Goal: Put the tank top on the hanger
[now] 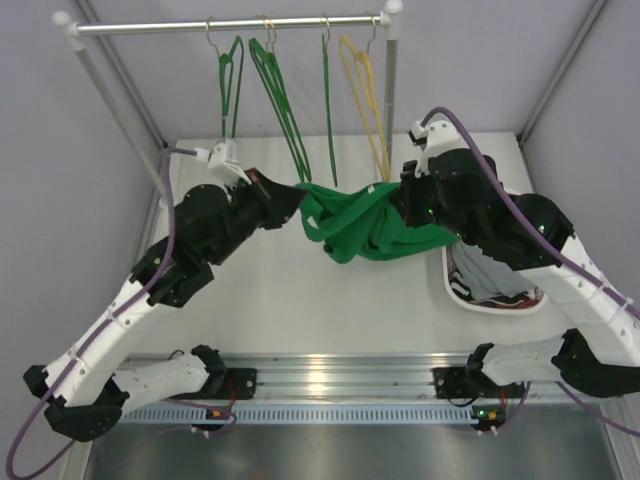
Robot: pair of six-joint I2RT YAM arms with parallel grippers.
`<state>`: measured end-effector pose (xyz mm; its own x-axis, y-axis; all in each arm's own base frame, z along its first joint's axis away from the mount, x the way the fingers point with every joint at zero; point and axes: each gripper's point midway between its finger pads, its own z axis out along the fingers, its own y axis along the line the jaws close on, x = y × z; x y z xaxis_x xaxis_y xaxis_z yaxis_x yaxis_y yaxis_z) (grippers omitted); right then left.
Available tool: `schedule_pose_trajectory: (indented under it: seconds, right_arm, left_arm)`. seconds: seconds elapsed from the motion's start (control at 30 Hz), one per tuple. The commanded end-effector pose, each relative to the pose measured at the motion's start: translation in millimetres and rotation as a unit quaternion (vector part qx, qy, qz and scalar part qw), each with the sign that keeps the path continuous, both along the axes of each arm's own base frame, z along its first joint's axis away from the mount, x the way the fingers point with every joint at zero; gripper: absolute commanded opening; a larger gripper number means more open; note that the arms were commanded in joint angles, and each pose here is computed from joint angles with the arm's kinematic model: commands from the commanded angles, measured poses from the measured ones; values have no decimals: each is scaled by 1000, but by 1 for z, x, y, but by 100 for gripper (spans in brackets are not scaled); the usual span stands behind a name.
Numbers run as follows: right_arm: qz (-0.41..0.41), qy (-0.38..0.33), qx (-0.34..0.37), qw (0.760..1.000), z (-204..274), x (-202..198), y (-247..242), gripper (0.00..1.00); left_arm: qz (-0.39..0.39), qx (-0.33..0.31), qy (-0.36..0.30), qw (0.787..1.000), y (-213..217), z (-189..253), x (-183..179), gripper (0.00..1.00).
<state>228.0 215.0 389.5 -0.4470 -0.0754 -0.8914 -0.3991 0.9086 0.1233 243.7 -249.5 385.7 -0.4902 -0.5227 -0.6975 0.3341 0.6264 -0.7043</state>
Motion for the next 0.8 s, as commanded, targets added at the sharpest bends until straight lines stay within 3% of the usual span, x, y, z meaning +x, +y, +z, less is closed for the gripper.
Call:
schedule_pose_trajectory:
  seconds: [0.0, 0.17, 0.27, 0.53, 0.6, 0.73, 0.77]
  right_arm:
    - [15, -56, 23, 998, 43, 1, 2, 2]
    - [28, -95, 22, 995, 70, 4, 3, 4]
    - [32, -96, 19, 995, 66, 3, 2, 4]
    - [43, -54, -17, 997, -11, -9, -8, 6]
    - [67, -42, -5, 997, -24, -19, -5, 6]
    - [95, 47, -19, 994, -111, -39, 3, 7]
    - [101, 61, -12, 993, -125, -46, 6, 8]
  left_arm:
    - [23, 79, -29, 996, 30, 19, 3, 0]
    - [7, 91, -56, 994, 30, 59, 3, 0]
    - [-6, 101, -42, 994, 24, 47, 4, 0]
    - [-47, 117, 10, 992, 11, 5, 3, 0]
    - [-66, 116, 37, 990, 9, -14, 1, 0]
    - [-91, 119, 104, 983, 9, -81, -6, 0]
    - [-97, 124, 142, 977, 9, -122, -9, 0]
